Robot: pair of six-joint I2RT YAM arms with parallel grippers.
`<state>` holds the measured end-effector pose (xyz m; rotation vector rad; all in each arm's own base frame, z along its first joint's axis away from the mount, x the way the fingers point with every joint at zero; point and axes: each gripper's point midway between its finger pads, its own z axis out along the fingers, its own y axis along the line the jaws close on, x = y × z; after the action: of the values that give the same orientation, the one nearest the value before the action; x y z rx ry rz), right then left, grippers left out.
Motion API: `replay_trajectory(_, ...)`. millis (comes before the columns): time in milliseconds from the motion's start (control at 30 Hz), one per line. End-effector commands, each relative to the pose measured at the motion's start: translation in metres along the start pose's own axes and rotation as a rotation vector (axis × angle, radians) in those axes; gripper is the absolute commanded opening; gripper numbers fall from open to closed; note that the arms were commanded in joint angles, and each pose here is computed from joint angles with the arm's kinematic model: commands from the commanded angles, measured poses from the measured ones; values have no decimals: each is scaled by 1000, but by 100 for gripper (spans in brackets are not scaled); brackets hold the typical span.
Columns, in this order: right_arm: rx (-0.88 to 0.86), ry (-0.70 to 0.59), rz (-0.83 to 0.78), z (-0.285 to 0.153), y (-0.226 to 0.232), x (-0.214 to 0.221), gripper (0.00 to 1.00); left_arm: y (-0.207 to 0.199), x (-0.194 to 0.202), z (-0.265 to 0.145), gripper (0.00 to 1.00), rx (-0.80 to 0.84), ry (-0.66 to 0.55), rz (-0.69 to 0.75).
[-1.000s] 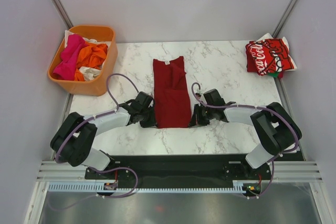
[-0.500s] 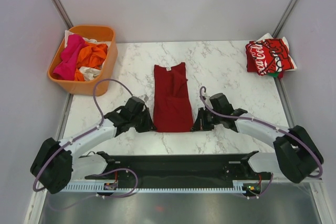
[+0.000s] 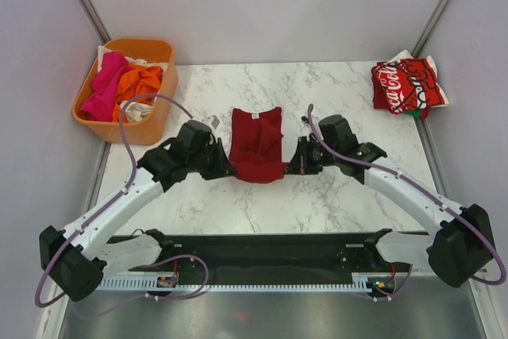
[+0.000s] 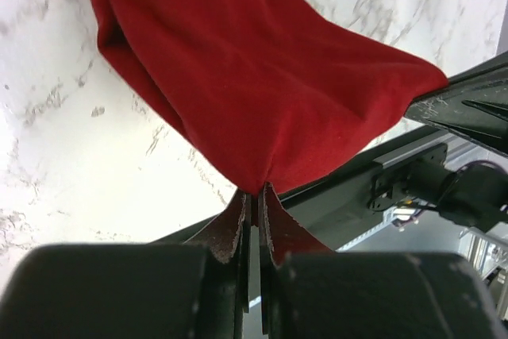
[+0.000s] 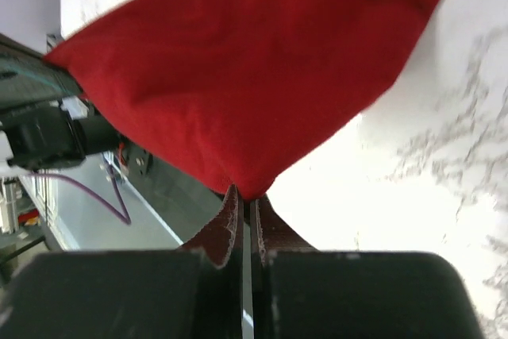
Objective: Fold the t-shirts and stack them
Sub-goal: Fold the tshirt
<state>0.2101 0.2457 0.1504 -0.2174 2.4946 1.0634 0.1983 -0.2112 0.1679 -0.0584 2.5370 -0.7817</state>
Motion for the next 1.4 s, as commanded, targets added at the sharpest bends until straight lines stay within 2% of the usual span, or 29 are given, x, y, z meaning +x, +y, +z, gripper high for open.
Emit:
replay_trajectory(0,59,-51,-73,-5,7,-38,0,-13,-32,-9,4,-38,-33,48)
replay_trajectory(100,80,-68,-95,-3,10,-64,0,-22,-55,-12,4,-44,-59,70)
replay_trajectory(567,112,-91,-90,29,-7,-158,0,-7,-150,30,5,-114,-67,79)
replay_trajectory(867,115,-72,-49,59,-32,-191,0,16,-190,93,5,-117,20,59)
replay_trajectory(1000,136,-45,-6,82,-61,-200,0,18,-214,124,5,-71,43,79)
replay_trajectory(1067,133,-59,12,86,-70,-213,0,35,-216,149,6,-83,81,47)
replay_trajectory(1200,146,-49,89,114,-110,-227,0,40,-250,178,6,-46,54,9)
replay_trajectory(1233,133,-83,81,114,-112,-244,2,46,-254,184,8,-43,57,-7)
replay_trajectory(1300,128,-54,134,135,-134,-242,11,51,-264,202,11,-16,58,-28)
replay_trajectory(1333,111,-79,141,133,-138,-256,15,55,-269,207,17,-8,52,-39)
replay_trajectory(1367,94,-80,151,138,-141,-259,38,51,-281,206,20,12,26,-34)
